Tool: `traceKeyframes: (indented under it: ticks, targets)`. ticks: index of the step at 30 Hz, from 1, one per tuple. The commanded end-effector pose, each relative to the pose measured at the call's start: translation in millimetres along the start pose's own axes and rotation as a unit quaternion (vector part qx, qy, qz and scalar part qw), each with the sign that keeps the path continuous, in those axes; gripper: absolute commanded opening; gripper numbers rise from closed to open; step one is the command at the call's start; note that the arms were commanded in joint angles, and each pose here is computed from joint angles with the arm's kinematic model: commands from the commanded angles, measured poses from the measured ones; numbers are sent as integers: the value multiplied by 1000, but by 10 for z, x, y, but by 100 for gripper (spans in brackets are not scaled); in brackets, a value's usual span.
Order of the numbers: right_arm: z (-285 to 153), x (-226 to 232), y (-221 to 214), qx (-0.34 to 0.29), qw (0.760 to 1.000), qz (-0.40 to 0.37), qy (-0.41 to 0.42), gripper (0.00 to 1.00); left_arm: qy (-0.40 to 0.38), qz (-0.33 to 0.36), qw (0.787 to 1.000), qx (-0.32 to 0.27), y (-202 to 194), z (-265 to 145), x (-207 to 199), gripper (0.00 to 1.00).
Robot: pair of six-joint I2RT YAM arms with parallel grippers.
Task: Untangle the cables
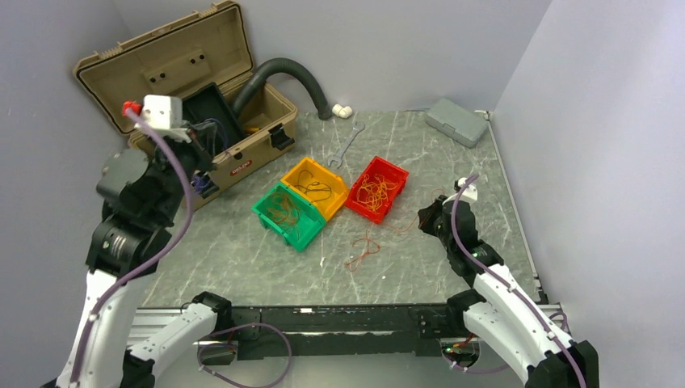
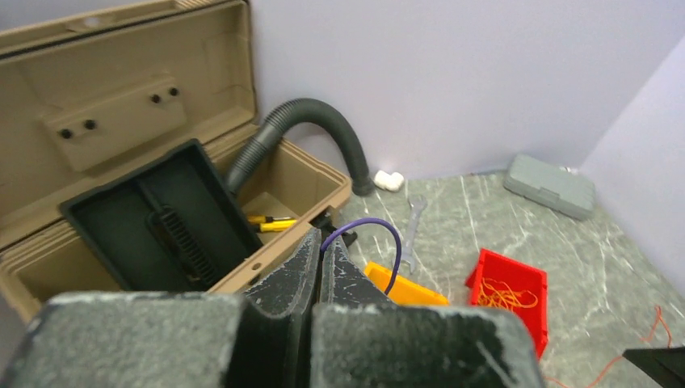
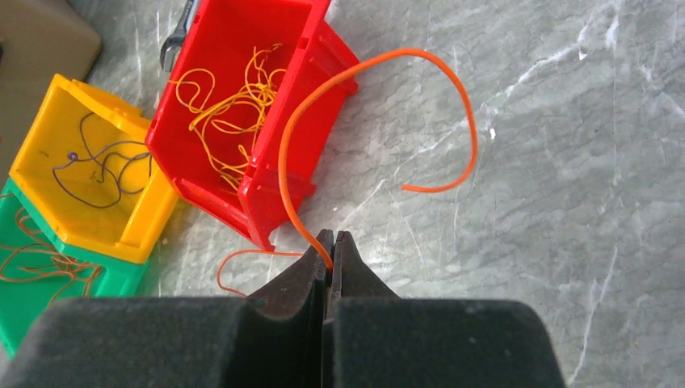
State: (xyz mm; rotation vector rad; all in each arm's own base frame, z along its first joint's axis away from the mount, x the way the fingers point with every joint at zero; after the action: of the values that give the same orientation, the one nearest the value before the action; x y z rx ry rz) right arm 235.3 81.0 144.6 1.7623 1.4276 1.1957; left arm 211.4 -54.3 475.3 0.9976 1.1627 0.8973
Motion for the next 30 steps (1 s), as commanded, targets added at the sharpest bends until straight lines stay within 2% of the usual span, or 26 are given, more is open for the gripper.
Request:
traceKeyframes:
  ticks: [1, 8, 12, 15, 19, 30]
  targets:
    - [-106, 60, 171, -4, 1000, -12, 8, 0, -56, -17, 998, 2, 68, 169, -223, 0]
    - [-199, 129, 238, -11, 999, -19, 36, 0, -86, -43, 995, 27, -133, 445, -352, 0]
    - [-213, 134, 277, -19, 999, -27, 38, 0, -151, -88, 982, 72, -450, 718, -582, 0]
    - [-210, 133, 291, -22, 999, -30, 37, 0, -171, -114, 973, 103, -723, 965, -664, 0]
    - [-244, 163, 341, -28, 998, -30, 45, 0, -143, -119, 972, 143, -1135, 1284, -595, 0]
    - [-303, 203, 412, -32, 997, -47, 58, 0, -40, -99, 976, 188, -1783, 1487, -221, 0]
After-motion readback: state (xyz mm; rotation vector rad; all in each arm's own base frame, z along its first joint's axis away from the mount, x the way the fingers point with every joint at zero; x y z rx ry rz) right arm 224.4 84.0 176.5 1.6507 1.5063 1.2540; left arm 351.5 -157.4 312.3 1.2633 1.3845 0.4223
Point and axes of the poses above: each gripper's point midway between its finger pads, its own z axis out along the fingers, its own x axis along the line the jaws close on, y = z × x, the point moved 4 cm from there along -z, back along the fingers, and after that the axes turned 11 degrees about -z, right-handed, at the moved point
